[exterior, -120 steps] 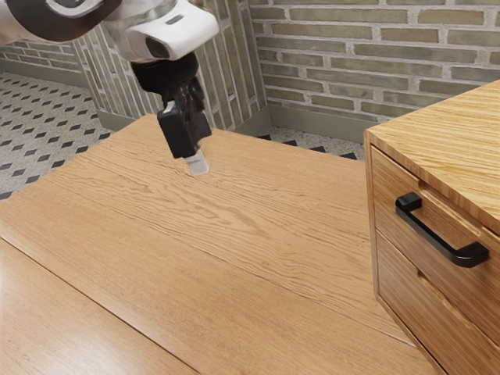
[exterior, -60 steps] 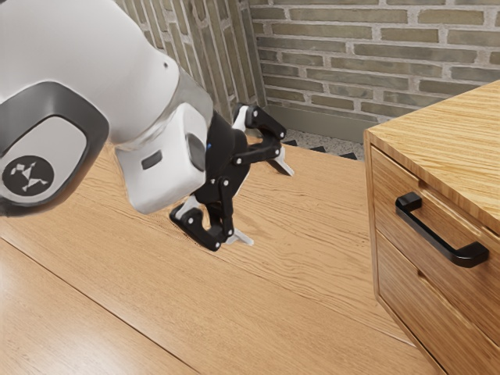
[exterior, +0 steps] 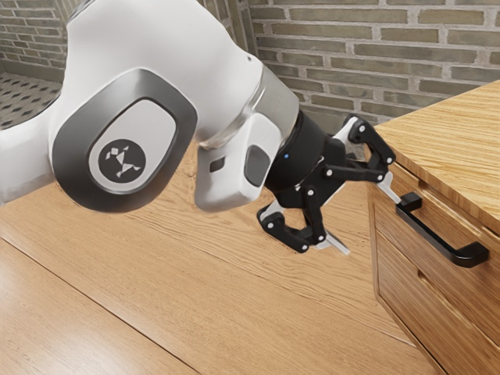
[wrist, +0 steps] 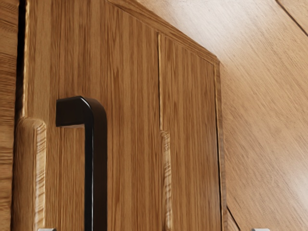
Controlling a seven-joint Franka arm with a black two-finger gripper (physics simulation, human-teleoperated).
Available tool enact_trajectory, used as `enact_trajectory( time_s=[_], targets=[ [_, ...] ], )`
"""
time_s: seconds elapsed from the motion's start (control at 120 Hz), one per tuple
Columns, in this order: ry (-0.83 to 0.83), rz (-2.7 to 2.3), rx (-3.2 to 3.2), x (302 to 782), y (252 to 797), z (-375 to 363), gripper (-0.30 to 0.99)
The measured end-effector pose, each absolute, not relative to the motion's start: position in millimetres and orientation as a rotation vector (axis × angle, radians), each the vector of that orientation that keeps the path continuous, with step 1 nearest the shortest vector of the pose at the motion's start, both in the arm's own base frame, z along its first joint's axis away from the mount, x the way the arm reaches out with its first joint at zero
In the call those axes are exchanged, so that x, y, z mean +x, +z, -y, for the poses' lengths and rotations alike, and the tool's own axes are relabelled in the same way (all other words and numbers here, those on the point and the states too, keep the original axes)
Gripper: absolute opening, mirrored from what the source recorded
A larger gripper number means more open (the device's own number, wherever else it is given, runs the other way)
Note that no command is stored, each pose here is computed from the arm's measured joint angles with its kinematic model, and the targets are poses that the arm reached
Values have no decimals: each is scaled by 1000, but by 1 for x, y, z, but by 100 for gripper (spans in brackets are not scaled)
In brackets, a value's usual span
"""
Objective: Pull the drawer handle with one arm to open the drawer
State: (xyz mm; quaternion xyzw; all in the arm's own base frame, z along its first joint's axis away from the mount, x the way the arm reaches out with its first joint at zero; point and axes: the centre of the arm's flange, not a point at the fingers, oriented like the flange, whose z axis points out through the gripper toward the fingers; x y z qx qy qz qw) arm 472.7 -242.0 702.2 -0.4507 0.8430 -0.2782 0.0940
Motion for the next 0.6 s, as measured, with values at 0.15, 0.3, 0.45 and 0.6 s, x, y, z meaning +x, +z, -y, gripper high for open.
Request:
enact_trajectory(
  time_s=[0.15,0.3,0.45,0.6],
  targets=[
    [-825,-2541,-1252,486,697,251,47],
    [-814,-2586,-1187,504,684,264,44],
    [-782,-2636,-1160,520,659,271,42],
    [-797,-2648,-1144,525,654,269,32]
  ],
)
